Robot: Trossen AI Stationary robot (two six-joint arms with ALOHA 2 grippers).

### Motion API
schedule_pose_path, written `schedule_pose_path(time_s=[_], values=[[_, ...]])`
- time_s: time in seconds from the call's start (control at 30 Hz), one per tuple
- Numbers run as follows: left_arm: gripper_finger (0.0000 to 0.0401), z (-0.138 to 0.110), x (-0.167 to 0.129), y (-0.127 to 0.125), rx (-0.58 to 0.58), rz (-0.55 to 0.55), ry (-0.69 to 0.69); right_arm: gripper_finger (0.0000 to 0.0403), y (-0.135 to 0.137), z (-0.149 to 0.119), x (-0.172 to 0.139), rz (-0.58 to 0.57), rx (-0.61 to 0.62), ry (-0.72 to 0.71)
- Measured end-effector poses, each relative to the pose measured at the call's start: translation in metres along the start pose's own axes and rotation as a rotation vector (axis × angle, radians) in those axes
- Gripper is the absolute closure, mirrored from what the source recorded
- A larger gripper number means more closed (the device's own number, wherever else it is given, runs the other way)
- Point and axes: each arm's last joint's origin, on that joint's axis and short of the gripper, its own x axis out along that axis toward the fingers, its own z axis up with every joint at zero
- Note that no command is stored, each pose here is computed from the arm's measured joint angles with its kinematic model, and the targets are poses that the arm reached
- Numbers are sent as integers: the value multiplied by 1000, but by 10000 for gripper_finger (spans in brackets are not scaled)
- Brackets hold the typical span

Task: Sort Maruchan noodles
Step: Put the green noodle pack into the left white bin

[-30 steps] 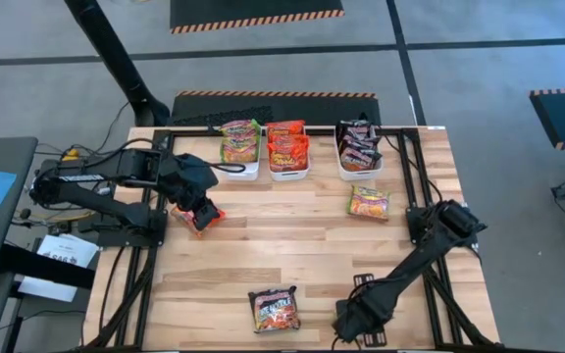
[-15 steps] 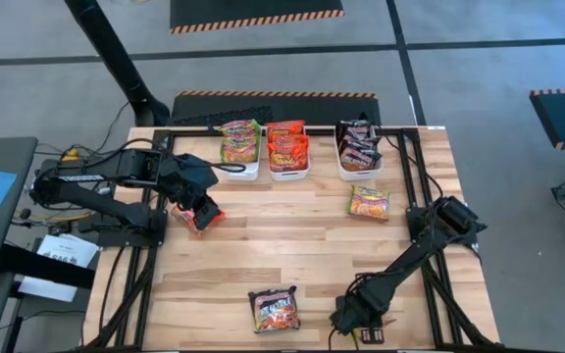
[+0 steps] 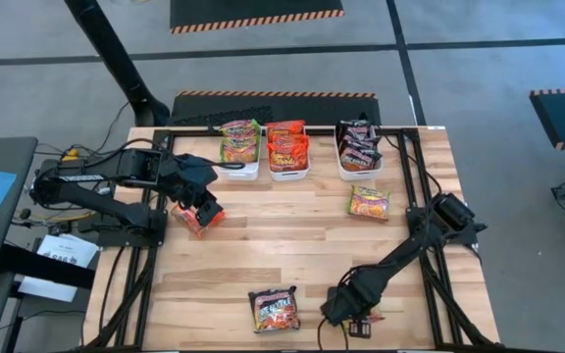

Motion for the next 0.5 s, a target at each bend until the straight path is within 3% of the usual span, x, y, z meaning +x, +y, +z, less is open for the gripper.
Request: schedule_pose_path(time_s=[0.5], values=[[216, 2, 0, -2, -154, -21, -19, 399, -21, 23, -86, -12, 225, -348]])
